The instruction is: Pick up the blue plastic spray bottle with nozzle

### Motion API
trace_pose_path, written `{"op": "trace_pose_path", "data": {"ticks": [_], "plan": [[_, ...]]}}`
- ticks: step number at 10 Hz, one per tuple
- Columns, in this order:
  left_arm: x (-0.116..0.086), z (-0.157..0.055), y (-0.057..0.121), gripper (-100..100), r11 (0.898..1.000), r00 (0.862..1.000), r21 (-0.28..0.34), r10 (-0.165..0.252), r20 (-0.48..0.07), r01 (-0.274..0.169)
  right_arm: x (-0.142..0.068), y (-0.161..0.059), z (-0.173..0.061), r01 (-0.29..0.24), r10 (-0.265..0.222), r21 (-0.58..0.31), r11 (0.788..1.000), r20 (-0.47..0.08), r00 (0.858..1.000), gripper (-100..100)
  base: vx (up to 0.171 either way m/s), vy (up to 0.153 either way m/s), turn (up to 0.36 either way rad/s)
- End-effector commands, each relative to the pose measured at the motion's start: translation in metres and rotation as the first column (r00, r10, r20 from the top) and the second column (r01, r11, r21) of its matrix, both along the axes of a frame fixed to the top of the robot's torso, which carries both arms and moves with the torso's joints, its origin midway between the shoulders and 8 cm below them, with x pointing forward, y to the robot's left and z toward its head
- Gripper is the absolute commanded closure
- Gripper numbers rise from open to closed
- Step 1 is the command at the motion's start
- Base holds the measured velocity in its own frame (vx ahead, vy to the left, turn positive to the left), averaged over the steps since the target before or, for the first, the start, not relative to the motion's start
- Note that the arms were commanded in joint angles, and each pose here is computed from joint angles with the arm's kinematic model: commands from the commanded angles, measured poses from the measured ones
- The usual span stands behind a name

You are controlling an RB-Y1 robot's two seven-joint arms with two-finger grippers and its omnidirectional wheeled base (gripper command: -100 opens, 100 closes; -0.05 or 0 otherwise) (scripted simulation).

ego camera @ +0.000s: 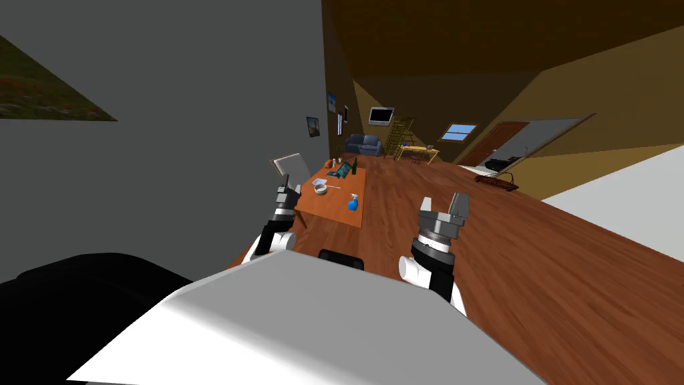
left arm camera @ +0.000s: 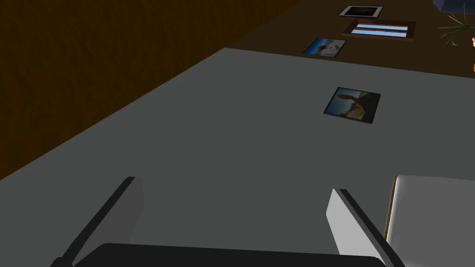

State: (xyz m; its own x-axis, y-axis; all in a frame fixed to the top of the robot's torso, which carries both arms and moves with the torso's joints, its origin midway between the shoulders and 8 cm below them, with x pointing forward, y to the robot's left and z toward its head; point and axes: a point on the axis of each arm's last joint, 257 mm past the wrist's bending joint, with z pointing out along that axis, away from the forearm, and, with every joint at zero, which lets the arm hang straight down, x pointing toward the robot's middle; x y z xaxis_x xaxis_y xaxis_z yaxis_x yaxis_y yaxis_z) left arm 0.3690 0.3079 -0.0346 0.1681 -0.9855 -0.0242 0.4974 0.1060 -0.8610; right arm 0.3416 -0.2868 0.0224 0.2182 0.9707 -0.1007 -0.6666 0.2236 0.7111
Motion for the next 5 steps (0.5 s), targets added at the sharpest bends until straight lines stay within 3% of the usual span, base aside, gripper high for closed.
{"op": "trace_pose_path", "data": {"ticks": [1,3,5], "plan": [[0.004,-0.010,0.002,-100,1.000,0.999,0.008,-0.011,-0.033,0.011,0.000,0.000,0.000,0.000,0.000,0.000,1.000,0.000,1.000,0,-0.014,-0.078,-0.195],[0.012,-0.035,0.010,-100,1.000,0.994,0.009,-0.021,-0.111,0.023,0.000,0.000,0.000,0.000,0.000,0.000,1.000,0.000,1.000,0,-0.003,-0.222,-0.351],[0.018,-0.059,0.019,-100,1.000,0.983,0.004,-0.024,-0.183,0.025,0.000,0.000,0.000,0.000,0.000,0.000,1.000,0.000,1.000,0,0.033,-0.202,-0.210]]}}
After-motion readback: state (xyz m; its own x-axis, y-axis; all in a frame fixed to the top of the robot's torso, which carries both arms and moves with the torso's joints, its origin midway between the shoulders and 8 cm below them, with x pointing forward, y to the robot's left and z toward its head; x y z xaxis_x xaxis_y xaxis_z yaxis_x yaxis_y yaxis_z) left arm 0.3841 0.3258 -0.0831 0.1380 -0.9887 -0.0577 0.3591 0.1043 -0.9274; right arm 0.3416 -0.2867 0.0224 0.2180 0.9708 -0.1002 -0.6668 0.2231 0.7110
